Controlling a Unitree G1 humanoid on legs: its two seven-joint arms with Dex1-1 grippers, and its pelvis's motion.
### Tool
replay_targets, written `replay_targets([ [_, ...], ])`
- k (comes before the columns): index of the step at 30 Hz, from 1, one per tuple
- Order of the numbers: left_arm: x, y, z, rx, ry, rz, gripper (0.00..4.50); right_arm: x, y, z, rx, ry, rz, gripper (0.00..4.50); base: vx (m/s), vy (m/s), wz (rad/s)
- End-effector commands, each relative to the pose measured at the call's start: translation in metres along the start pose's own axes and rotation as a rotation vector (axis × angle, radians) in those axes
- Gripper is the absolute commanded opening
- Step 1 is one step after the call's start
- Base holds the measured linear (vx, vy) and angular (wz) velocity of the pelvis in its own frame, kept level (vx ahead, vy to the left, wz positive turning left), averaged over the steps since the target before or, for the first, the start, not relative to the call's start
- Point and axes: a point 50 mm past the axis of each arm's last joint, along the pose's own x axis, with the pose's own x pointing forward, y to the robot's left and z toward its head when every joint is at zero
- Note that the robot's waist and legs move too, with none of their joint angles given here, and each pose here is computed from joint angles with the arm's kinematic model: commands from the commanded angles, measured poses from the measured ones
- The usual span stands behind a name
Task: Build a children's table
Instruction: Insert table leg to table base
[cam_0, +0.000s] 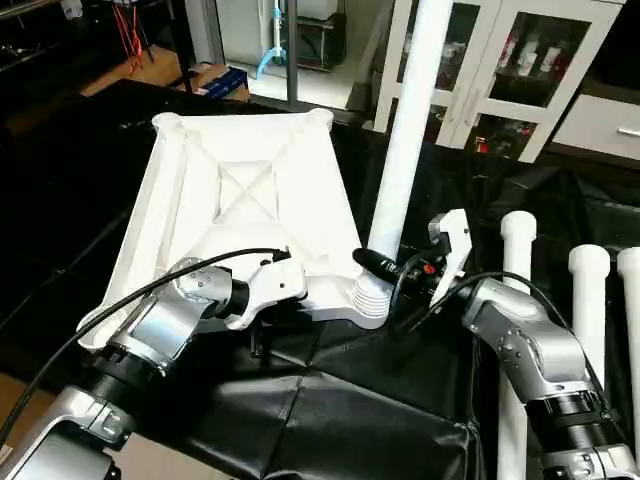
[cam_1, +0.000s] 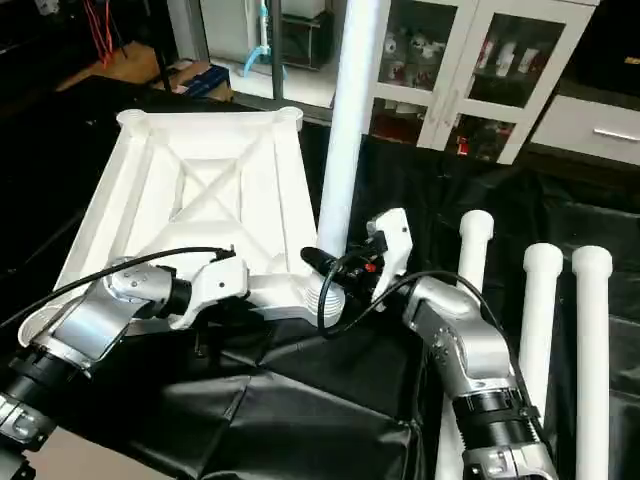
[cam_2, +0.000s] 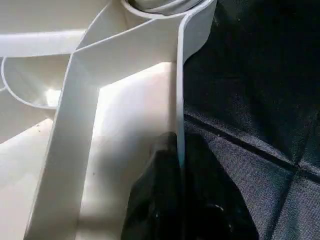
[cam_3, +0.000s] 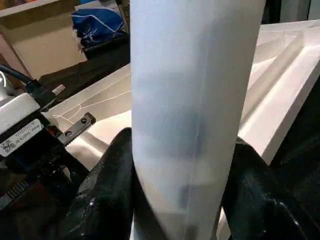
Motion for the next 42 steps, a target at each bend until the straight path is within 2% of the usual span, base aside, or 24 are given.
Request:
replay_targets([
  [1, 0.003, -0.007, -0.003, -0.015, -0.021, -0.019, 0.0, -0.001, -0.003, -0.009, -0.014, 0.062, -0.018, 1.83, 0.0, 0.0, 0.0],
  [7, 0.004, -0.009, -0.004, -0.013, -0.019, -0.03, 0.0, 0.007, -0.002, -0.007, -0.047, 0.069, -0.012, 1.83, 0.0, 0.0, 0.0],
  [14, 0.005, -0.009, -0.003, -0.012, -0.02, -0.029, 0.0, 0.01, -0.003, -0.01, -0.035, 0.062, -0.025, 1.83, 0.0, 0.0, 0.0],
  [17, 0.006, -0.008, -0.002, -0.012, -0.026, -0.024, 0.0, 0.005, -0.007, -0.016, 0.011, 0.05, -0.061, 1.83, 0.0, 0.0, 0.0],
  [21, 0.006, -0.009, -0.002, -0.012, -0.027, -0.023, 0.0, 0.003, -0.008, -0.018, 0.027, 0.041, -0.071, 1.83, 0.0, 0.0, 0.0],
  [26, 0.004, -0.009, -0.002, -0.012, -0.028, -0.015, 0.0, -0.012, -0.014, -0.024, 0.091, -0.019, -0.133, 1.83, 0.0, 0.0, 0.0],
  [33, 0.004, -0.008, -0.002, -0.01, -0.028, -0.01, 0.0, -0.021, -0.019, -0.025, 0.112, -0.073, -0.18, 1.83, 0.0, 0.0, 0.0],
  [42, 0.004, -0.007, -0.001, -0.013, -0.03, 0.001, 0.0, -0.033, -0.014, -0.033, 0.117, -0.098, -0.211, 1.83, 0.0, 0.0, 0.0],
])
